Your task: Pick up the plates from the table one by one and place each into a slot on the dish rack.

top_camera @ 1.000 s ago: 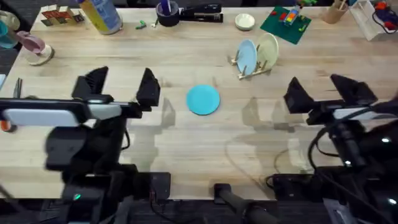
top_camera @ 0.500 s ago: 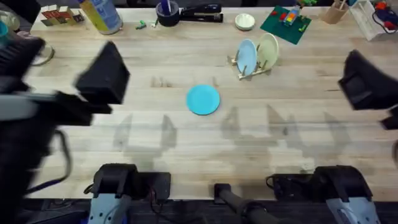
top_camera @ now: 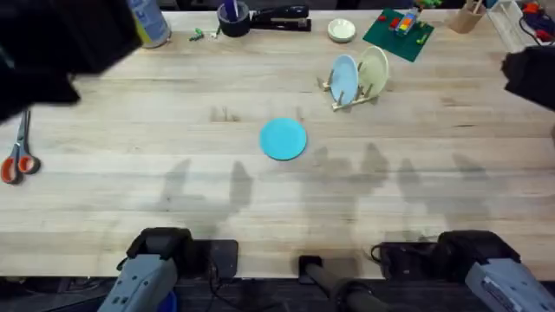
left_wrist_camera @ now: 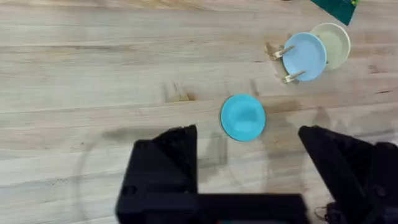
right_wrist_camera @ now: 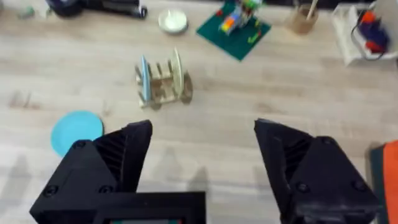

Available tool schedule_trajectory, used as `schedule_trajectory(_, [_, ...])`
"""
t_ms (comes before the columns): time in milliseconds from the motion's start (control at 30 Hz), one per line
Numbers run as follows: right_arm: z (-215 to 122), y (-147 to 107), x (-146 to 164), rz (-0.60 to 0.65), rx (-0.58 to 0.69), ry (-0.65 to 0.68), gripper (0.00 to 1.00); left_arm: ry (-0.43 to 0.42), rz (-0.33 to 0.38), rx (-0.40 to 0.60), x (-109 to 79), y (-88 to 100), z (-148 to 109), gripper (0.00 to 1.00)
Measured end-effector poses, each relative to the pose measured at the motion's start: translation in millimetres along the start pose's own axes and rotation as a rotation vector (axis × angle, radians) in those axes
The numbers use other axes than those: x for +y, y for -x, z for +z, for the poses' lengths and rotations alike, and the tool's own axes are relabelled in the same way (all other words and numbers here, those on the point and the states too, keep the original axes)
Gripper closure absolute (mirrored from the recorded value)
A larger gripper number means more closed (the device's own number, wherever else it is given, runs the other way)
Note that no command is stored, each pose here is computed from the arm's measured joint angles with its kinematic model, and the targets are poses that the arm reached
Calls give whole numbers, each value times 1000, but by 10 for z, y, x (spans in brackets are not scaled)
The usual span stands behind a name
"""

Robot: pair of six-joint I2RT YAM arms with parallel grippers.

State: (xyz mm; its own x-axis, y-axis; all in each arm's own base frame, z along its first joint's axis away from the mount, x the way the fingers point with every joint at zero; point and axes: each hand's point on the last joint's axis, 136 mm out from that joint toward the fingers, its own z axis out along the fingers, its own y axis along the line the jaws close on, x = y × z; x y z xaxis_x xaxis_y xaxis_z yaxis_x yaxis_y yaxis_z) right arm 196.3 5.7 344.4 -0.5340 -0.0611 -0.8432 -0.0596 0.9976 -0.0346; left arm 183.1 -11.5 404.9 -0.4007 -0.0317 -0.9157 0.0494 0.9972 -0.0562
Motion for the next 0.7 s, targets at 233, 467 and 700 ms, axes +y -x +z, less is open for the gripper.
schedule_trajectory(233, [217, -24, -5, 2, 169, 10, 10, -64, -69, 183, -106, -14, 294, 8])
schedule_trajectory(467, [350, -84, 0, 1, 236, 17, 9, -124, -102, 316, -202, -149, 534, 8])
schedule_trajectory(700, [347, -83, 1, -3, 235, 18, 10, -144, -120, 397, -238, -281, 590, 8])
